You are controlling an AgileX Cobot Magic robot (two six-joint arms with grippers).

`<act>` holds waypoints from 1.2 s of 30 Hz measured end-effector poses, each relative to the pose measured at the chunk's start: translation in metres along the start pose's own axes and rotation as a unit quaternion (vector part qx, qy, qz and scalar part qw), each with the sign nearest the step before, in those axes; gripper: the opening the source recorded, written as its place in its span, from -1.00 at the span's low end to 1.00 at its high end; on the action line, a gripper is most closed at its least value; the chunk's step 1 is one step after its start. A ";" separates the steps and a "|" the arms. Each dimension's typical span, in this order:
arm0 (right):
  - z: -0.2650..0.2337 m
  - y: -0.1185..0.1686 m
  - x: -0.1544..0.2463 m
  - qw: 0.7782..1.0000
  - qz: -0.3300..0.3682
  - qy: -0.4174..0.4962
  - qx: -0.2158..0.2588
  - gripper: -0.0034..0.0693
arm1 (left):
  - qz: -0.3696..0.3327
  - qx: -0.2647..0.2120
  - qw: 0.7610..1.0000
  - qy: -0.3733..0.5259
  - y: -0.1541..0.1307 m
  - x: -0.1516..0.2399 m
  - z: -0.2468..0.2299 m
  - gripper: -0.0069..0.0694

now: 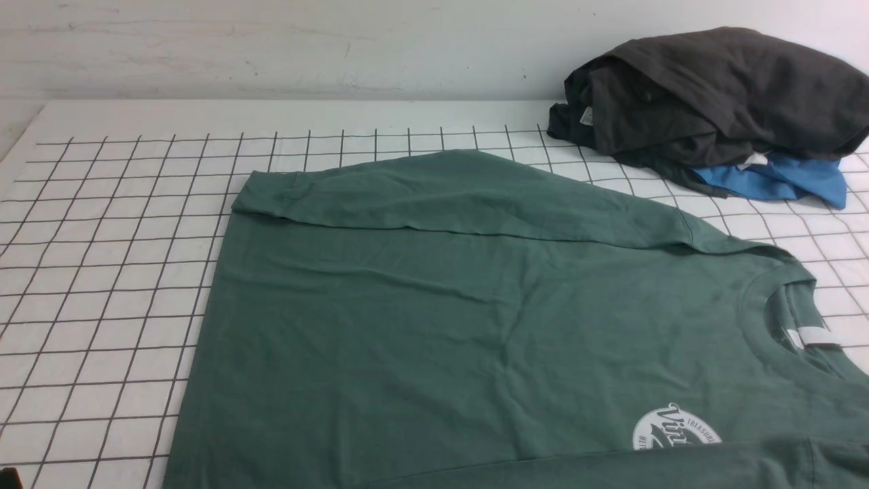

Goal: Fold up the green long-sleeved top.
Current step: Use the left arm to clamp the cuff closest to it

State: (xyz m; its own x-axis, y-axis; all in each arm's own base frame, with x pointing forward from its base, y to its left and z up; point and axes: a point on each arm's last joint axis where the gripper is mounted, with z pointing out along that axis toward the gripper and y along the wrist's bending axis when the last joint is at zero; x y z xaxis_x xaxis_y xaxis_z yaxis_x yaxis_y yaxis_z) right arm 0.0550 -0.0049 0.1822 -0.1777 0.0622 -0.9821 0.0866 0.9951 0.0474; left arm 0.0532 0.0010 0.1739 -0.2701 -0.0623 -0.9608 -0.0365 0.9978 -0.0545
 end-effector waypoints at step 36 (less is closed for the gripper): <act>0.000 0.000 0.000 1.000 -0.012 0.000 0.000 -0.94 | 0.000 0.000 1.000 0.000 0.000 0.000 0.000 -0.84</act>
State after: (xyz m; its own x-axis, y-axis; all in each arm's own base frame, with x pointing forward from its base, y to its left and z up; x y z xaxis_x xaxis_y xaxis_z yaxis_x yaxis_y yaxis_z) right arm 0.0550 -0.0049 0.1822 -0.1796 0.0389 -0.9830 0.0828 0.9963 0.0243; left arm 0.0532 0.0010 0.1739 -0.2701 -0.0623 -0.9608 -0.0365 0.9978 -0.0545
